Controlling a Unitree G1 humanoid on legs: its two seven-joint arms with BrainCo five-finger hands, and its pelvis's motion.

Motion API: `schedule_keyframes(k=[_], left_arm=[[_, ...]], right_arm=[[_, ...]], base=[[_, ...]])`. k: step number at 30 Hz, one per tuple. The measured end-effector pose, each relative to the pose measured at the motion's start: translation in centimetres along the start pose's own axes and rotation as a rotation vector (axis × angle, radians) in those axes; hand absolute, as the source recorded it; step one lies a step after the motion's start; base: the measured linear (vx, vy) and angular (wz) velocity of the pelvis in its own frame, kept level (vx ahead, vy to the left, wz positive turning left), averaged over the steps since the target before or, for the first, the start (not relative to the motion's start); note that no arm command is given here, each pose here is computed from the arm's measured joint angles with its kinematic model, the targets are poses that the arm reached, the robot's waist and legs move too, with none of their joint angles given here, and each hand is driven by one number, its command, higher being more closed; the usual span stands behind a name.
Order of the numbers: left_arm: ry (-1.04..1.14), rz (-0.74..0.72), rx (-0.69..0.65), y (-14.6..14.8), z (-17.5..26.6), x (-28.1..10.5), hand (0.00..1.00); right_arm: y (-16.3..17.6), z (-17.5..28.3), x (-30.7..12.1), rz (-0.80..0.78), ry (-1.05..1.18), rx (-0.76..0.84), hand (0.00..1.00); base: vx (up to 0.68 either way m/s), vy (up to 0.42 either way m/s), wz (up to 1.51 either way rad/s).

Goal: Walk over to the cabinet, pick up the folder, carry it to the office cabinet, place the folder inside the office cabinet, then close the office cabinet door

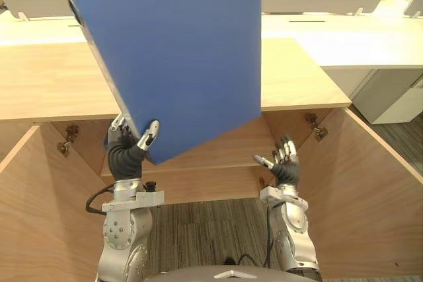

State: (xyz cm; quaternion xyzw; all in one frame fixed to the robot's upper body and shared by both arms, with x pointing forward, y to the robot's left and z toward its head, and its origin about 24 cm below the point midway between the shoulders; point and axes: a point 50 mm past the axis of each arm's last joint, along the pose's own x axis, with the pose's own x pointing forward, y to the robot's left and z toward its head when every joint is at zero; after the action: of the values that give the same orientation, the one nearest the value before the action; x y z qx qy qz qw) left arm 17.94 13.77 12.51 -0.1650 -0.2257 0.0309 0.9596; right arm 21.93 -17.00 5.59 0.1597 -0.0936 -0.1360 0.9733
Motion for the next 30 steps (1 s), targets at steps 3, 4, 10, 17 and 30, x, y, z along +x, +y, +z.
schedule_keyframes(k=[3,4,10,17,30], left_arm=[[0.009,0.000,0.018,0.3,-0.2,0.0,1.00],[0.011,0.003,0.020,0.4,-0.3,0.0,1.00],[0.059,0.001,0.053,1.2,-1.4,-0.1,1.00],[0.067,-0.072,0.055,1.1,-1.5,-0.1,1.00],[0.079,-0.172,0.033,0.8,-1.5,0.0,1.00]], right_arm=[[0.7,2.5,0.2,0.045,-0.124,0.027,0.00],[0.9,3.0,0.2,0.050,-0.145,0.032,0.00],[2.0,5.4,1.3,0.148,-0.264,0.050,0.00],[2.9,7.4,3.0,0.341,-0.337,-0.029,0.00],[3.1,5.7,4.1,0.476,-0.208,-0.029,0.00]], base=[[0.00,0.000,0.00],[0.00,0.000,0.00],[0.00,0.000,-0.02],[-0.01,-0.001,-0.08],[-0.03,-0.014,0.02]])
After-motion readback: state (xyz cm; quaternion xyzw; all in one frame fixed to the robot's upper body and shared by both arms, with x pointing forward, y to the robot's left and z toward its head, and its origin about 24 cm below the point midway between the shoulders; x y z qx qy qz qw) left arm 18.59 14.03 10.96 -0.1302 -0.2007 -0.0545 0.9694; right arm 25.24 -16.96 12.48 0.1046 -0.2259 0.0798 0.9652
